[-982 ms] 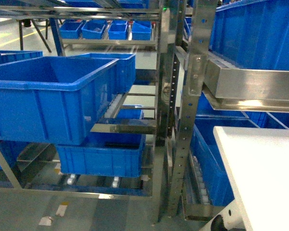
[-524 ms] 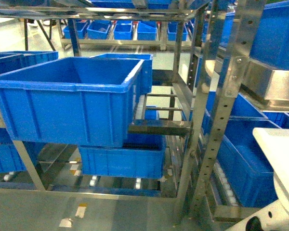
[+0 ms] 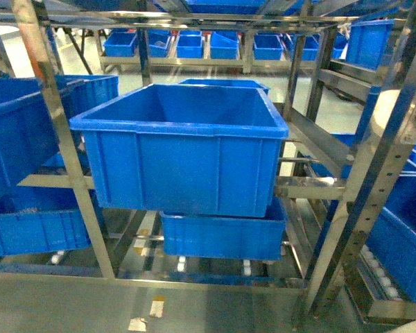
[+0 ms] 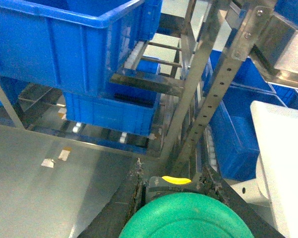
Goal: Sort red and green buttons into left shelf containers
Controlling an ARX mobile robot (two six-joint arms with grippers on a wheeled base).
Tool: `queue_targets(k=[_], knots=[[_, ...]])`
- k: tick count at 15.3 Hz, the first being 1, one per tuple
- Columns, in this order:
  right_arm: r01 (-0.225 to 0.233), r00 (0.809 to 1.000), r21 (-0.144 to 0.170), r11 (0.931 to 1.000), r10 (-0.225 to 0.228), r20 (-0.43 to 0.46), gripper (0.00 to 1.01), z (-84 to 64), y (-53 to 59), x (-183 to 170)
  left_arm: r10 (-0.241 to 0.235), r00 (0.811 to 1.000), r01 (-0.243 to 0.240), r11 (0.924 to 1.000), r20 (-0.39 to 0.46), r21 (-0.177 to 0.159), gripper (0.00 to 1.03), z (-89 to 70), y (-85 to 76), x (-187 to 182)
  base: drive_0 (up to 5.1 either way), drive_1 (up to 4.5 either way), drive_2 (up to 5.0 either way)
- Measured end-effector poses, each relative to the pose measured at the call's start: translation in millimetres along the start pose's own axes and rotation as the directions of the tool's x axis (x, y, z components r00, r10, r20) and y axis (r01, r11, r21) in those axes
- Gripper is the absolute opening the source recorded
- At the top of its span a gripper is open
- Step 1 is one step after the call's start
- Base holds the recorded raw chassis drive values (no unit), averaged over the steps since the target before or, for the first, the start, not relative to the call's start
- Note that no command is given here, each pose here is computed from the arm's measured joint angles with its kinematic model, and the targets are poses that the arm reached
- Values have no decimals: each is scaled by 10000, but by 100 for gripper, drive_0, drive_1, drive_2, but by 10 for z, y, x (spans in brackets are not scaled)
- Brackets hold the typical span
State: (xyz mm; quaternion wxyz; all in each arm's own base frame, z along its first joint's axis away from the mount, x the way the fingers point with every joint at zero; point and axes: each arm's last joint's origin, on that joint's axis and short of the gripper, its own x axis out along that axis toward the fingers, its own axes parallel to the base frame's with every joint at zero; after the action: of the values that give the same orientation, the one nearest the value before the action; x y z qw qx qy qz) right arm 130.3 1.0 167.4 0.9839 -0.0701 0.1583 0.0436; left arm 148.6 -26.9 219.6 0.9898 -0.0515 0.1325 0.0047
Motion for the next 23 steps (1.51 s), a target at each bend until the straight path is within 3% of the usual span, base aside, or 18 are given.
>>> queue_targets(k=[15, 19, 23], knots=[[1, 10000, -1, 10000, -1, 8, 29, 1, 0, 0, -6, 10000, 6, 10000, 14, -2, 32, 1, -1, -1, -493, 239, 239], [-46, 10000, -2, 10000, 46, 23, 29, 2, 2, 0, 150, 9999, -150, 9999, 36, -27, 32, 3, 12, 0, 0, 0, 0], [-42, 10000, -1, 10000, 42, -1, 29, 0, 2, 0, -9, 10000, 9, 10000, -16, 1, 32, -2, -1, -1, -22, 185, -229]])
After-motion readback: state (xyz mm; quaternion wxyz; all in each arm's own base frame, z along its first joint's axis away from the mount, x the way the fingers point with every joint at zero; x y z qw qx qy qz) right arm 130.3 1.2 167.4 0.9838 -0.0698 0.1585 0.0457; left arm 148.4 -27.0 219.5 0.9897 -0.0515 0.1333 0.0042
